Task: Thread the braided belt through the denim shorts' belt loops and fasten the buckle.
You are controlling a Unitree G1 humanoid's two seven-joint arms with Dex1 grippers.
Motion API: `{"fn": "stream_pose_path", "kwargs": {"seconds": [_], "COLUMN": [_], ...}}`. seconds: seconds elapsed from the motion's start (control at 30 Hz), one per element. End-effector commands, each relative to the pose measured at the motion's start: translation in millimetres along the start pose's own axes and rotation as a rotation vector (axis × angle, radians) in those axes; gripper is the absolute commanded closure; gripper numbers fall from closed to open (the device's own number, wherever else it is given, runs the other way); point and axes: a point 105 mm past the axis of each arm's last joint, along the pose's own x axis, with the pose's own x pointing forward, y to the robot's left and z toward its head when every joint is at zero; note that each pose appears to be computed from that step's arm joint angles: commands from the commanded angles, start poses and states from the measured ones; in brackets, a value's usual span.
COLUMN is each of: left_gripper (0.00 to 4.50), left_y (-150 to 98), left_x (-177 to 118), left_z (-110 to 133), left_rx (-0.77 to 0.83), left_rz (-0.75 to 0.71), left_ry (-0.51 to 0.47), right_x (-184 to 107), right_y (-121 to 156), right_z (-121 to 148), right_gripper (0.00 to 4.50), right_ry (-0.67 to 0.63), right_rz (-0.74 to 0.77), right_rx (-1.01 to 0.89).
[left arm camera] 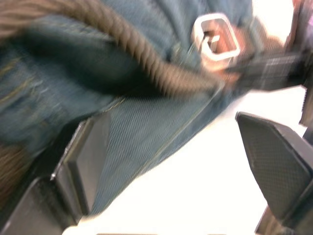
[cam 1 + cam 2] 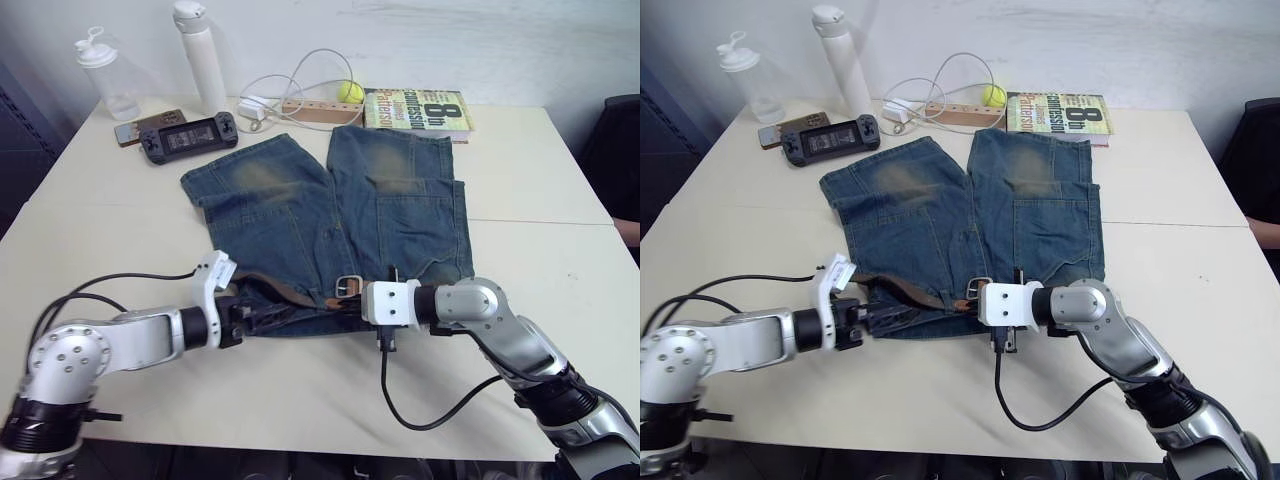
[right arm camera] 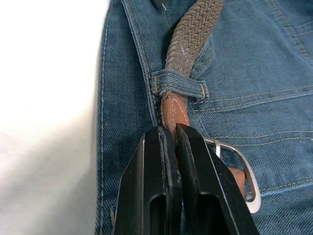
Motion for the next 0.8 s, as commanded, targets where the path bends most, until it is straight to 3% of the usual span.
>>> {"fn": "stream_pose_path", "kwargs": {"seconds": [0.03, 0.1, 0.2, 0.37, 0.43, 0.6, 0.77, 0.8], "left_gripper": [0.08, 0.08, 0.08, 0.08, 0.49, 2.36, 4.42, 4.49], "left_y": [-24.7, -35.7, -28.1, -9.6, -5.2, -10.1, -5.0, -1.3], "left_x": [-20.6, -29.2, -27.3, -0.2, 6.9, 9.4, 14.1, 21.1], "left_z": [-2.2, -5.2, -3.4, 4.8, 11.5, 16.6, 7.9, -0.5], "left_rx": [0.121, 0.180, 0.214, 0.233, 0.228, 0.215, 0.209, 0.200], "left_rz": [-0.125, -0.178, -0.133, -0.044, -0.018, -0.053, -0.030, -0.005], "left_ry": [0.073, 0.128, 0.145, 0.077, 0.031, -0.007, 0.027, 0.053], "right_x": [-17.4, -21.6, -20.7, -14.3, -14.0, -14.9, -15.7, -15.7], "right_y": [-15.4, -27.5, -33.9, -32.2, -31.8, -30.6, -29.4, -29.5], "right_z": [11.4, 19.9, 33.4, 27.9, 26.3, 20.7, 17.2, 16.9], "right_gripper": [4.50, 4.50, 4.50, 4.50, 4.50, 4.50, 4.50, 4.50], "right_ry": [0.035, 0.048, 0.034, 0.042, 0.044, 0.053, 0.058, 0.060], "right_rz": [-0.007, -0.040, -0.043, -0.020, -0.018, -0.025, -0.030, -0.033], "right_rx": [-0.166, -0.280, -0.424, -0.465, -0.462, -0.437, -0.421, -0.418]}}
